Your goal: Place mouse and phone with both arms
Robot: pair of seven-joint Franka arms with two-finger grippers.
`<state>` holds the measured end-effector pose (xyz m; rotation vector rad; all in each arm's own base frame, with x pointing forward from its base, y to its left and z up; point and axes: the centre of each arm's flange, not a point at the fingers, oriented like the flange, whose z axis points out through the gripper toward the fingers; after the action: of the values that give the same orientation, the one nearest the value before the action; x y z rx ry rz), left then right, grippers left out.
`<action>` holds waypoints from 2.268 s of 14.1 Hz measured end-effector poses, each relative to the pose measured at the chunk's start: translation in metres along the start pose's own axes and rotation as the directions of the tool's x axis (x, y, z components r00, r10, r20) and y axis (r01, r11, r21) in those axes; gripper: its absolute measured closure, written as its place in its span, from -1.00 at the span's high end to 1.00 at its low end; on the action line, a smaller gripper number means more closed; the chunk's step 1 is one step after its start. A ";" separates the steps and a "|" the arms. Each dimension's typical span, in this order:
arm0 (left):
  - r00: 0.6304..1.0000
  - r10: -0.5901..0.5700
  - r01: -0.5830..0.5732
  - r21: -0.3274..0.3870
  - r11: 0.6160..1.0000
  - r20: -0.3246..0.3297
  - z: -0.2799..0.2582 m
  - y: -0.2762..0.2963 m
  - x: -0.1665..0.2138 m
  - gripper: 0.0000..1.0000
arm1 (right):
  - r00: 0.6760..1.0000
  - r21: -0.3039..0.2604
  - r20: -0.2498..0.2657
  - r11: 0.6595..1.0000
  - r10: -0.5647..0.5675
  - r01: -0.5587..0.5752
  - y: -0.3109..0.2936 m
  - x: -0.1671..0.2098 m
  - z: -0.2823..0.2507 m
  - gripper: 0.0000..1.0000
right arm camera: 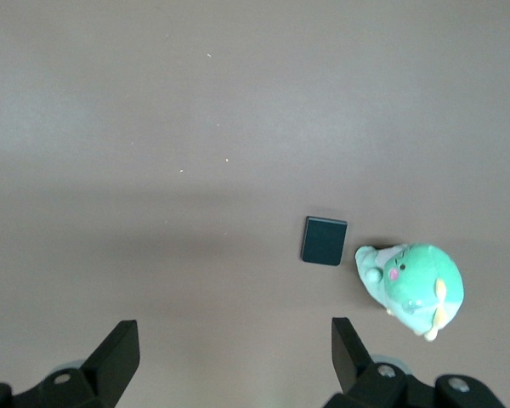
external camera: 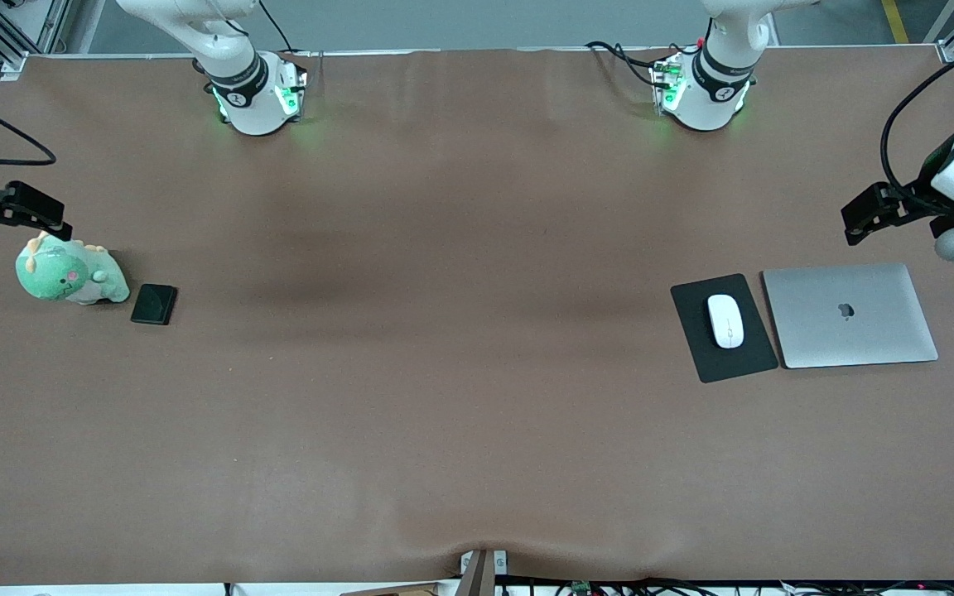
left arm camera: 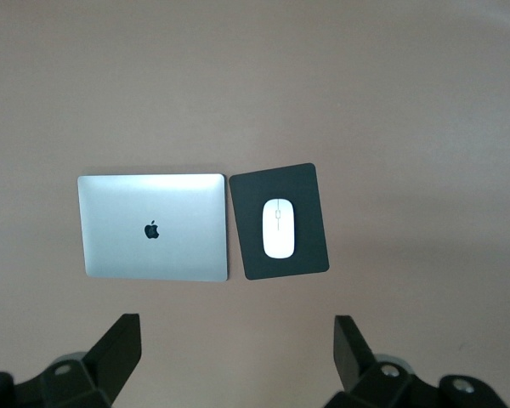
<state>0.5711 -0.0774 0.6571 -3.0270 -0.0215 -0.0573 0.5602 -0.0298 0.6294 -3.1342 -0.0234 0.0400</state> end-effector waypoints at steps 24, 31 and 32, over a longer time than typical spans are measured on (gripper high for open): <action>0.997 -0.054 0.062 -0.133 0.989 0.062 -0.004 -0.036 -0.053 1.00 | 0.998 0.030 0.042 0.999 0.038 -0.039 -0.002 -0.017 -0.018 1.00; 0.998 -0.039 0.045 -0.113 0.993 0.057 -0.005 -0.025 -0.054 1.00 | 0.998 0.025 0.049 0.999 0.037 -0.038 -0.002 -0.020 -0.019 1.00; 0.998 -0.037 0.043 -0.111 0.993 0.057 -0.005 -0.024 -0.054 1.00 | 0.998 0.020 0.049 0.999 0.038 -0.039 -0.002 -0.021 -0.020 1.00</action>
<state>0.5161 -0.0547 0.6631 -3.1402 -0.0873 0.0221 0.5399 -0.0285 0.6497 -3.1117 0.0363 0.1164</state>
